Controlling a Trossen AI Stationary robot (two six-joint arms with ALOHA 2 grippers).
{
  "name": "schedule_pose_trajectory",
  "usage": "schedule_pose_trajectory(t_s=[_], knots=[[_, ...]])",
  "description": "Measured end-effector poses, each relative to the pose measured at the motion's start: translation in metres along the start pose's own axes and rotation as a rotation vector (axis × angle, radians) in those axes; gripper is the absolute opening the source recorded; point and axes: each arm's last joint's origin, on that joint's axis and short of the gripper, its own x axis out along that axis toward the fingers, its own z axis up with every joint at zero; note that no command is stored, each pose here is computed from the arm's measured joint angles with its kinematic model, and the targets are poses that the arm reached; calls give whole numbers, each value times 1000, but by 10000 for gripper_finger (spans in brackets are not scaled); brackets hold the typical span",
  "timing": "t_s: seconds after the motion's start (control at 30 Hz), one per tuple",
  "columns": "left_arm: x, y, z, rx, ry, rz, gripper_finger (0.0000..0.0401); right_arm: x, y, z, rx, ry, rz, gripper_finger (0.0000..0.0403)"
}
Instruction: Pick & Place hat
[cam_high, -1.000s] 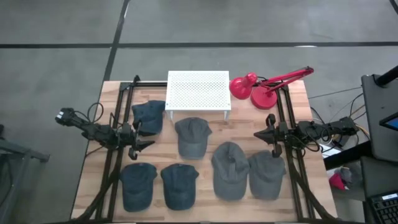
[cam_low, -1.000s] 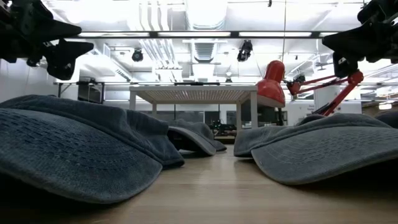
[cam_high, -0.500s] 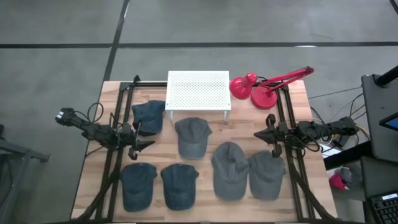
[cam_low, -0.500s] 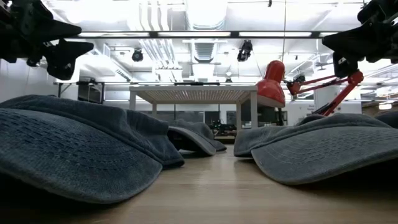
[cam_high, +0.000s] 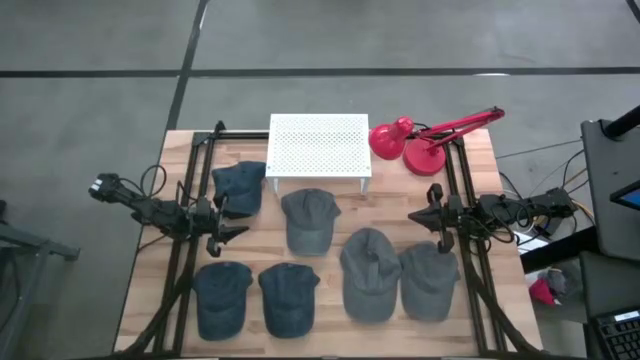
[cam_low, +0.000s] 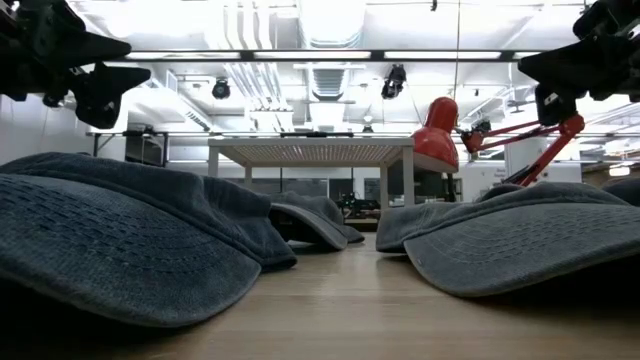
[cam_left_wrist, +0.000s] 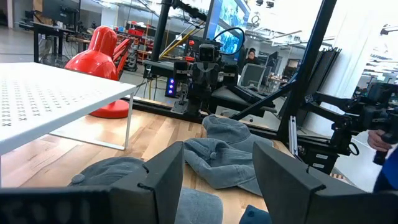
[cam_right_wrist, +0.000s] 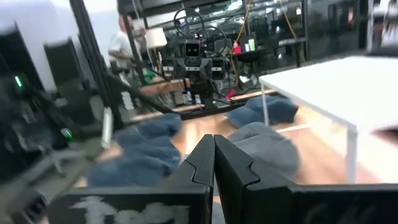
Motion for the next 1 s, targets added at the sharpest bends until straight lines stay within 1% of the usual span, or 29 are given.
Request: schedule_pose_trajectory(t_s=[0.13, 0.27, 0.3, 0.53, 0.77, 0.93, 1.0], knots=[[0, 0, 0, 0, 0, 0, 195, 0, 0, 0, 213, -6, -10, 8], [0, 0, 0, 0, 0, 0, 195, 0, -1, 1, 377, -22, -39, 8], [0, 0, 0, 0, 0, 0, 195, 0, -1, 1, 398, -25, -44, 8], [0, 0, 0, 15, -1, 0, 195, 0, -1, 1, 413, -36, -49, 8], [0, 0, 0, 9, -1, 3, 195, -1, -1, 8, 411, -87, -49, 8], [0, 0, 0, 8, -1, 3, 195, -2, 4, 25, 394, -96, -46, 8], [0, 0, 0, 8, -1, 3, 195, -1, 6, 33, 386, -64, -60, 8]])
